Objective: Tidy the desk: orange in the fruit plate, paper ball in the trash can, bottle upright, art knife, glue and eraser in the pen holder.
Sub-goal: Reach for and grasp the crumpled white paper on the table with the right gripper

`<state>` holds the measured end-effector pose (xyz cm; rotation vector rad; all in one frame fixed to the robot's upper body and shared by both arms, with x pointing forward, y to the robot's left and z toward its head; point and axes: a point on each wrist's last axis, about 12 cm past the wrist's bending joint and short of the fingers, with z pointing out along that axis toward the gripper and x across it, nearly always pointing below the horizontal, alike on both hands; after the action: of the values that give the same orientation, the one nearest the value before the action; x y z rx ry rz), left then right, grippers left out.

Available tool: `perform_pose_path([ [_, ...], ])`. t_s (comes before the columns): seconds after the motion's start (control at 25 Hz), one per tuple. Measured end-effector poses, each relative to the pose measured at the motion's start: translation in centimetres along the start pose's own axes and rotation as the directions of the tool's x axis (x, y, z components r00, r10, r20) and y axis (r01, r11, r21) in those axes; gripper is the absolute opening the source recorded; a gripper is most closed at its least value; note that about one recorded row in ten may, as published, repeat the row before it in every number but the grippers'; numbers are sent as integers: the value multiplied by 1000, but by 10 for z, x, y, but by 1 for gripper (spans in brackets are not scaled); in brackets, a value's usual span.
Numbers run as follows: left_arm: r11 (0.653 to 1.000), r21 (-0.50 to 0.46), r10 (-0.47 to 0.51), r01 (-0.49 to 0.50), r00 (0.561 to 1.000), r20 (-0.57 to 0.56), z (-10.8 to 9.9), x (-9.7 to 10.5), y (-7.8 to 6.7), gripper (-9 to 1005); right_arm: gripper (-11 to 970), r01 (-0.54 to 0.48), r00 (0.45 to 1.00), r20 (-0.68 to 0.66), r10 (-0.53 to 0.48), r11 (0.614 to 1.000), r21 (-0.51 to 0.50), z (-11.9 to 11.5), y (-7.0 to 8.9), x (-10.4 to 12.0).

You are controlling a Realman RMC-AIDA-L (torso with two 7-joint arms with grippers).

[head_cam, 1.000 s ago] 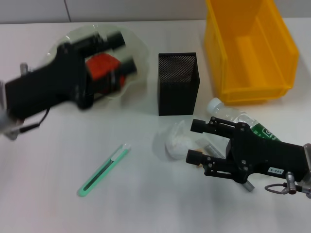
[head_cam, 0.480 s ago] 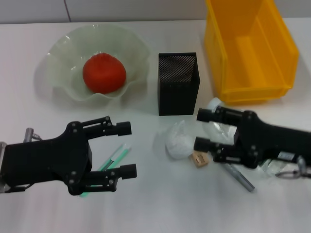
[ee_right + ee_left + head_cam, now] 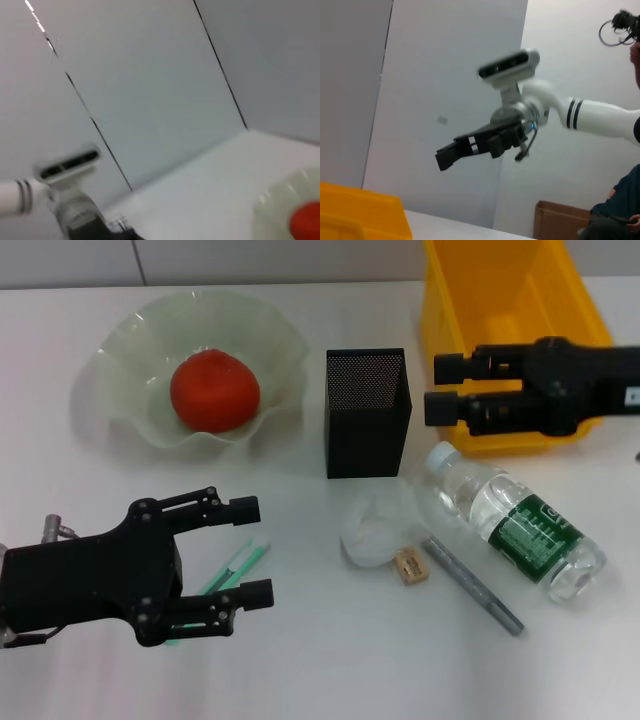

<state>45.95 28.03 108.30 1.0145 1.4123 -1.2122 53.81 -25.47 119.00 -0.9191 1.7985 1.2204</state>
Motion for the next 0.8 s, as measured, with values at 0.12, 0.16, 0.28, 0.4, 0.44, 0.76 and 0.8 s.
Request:
perform_pose_path([
  [0.12, 1000, -9, -1, 0, 1000, -3, 0, 1, 1, 786, 742, 11, 991, -130, -2, 998, 66, 7, 2, -23],
  [0.16, 1000, -11, -1, 1, 1000, -4, 0, 1, 1, 786, 741, 10, 984, -177, 7, 995, 94, 9, 2, -30],
  [0.28, 1000, -18, -1, 1, 1000, -6, 1, 1, 2, 786, 741, 9, 957, -287, 43, 984, 176, 19, 1, -48],
  [0.4, 1000, -22, 0, 0, 1000, -8, 1, 1, 2, 785, 742, 0, 915, -391, 98, 970, 241, 30, 0, -60],
  [0.44, 1000, -25, 0, 0, 1000, -10, 1, 2, 3, 785, 742, 6, 902, -420, 103, 968, 250, 34, 0, -63],
  [0.76, 999, -41, 0, -1, 1000, -16, 1, 3, 4, 785, 740, 10, 799, -570, 191, 944, 330, 72, -5, -71],
  [0.8, 999, -43, 0, 0, 1000, -17, 1, 3, 5, 785, 740, -3, 789, -578, 209, 941, 337, 76, -6, -72],
])
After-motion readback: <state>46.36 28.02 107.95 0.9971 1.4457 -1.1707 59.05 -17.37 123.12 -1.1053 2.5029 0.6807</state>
